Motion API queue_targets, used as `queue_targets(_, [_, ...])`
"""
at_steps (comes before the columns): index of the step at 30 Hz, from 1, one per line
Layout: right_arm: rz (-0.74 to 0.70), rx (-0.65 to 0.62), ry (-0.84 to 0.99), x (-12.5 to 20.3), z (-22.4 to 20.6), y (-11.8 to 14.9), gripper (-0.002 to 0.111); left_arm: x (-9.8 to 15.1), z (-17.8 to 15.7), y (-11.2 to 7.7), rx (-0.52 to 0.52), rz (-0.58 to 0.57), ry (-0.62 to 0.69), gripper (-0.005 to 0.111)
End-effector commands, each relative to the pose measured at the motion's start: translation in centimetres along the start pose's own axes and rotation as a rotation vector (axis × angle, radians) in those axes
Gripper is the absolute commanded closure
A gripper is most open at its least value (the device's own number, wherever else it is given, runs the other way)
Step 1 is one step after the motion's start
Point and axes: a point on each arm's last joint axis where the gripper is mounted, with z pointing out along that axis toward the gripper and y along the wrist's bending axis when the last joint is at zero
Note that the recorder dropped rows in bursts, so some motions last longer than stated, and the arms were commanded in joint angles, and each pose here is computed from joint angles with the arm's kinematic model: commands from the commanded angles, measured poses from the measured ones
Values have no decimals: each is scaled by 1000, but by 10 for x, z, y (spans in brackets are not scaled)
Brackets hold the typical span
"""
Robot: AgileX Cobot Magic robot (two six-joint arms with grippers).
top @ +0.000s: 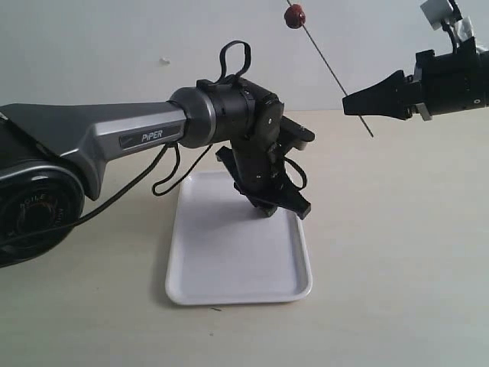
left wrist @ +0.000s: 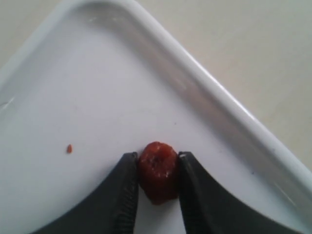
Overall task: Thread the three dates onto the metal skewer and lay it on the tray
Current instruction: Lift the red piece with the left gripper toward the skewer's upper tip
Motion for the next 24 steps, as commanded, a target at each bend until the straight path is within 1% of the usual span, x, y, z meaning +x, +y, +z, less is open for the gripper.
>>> queue_targets(1, [-20, -3, 0, -2, -2, 3, 108, -2, -3, 0, 3, -37, -6, 78])
queue_targets(5, [-23, 34, 20, -1, -2, 0, 108, -6, -16, 16, -3, -140, -47, 78])
queue_targets(8, [14, 116, 52, 2, -3, -8, 108, -7, -29, 37, 22, -241, -78, 78])
queue_targets(9, [40, 135, 61, 4, -2, -11, 108, -9, -34, 44, 48, -284, -97, 78])
queue_targets(12, [83, 170, 94, 12, 0, -19, 108, -11, -47, 66, 155, -415, -160, 78])
queue_targets(14, [119, 172, 117, 18, 3, -24, 108, -13, -54, 80, 266, -493, -211, 78])
queue_targets(18, [160, 156, 161, 34, 12, -36, 108, -17, -64, 103, 472, -613, -305, 78])
queue_targets(20, [176, 151, 170, 40, 15, -40, 108, -18, -68, 113, 532, -667, -348, 78])
queue_targets(24, [179, 138, 204, 47, 17, -42, 108, -18, -73, 130, 597, -754, -412, 78])
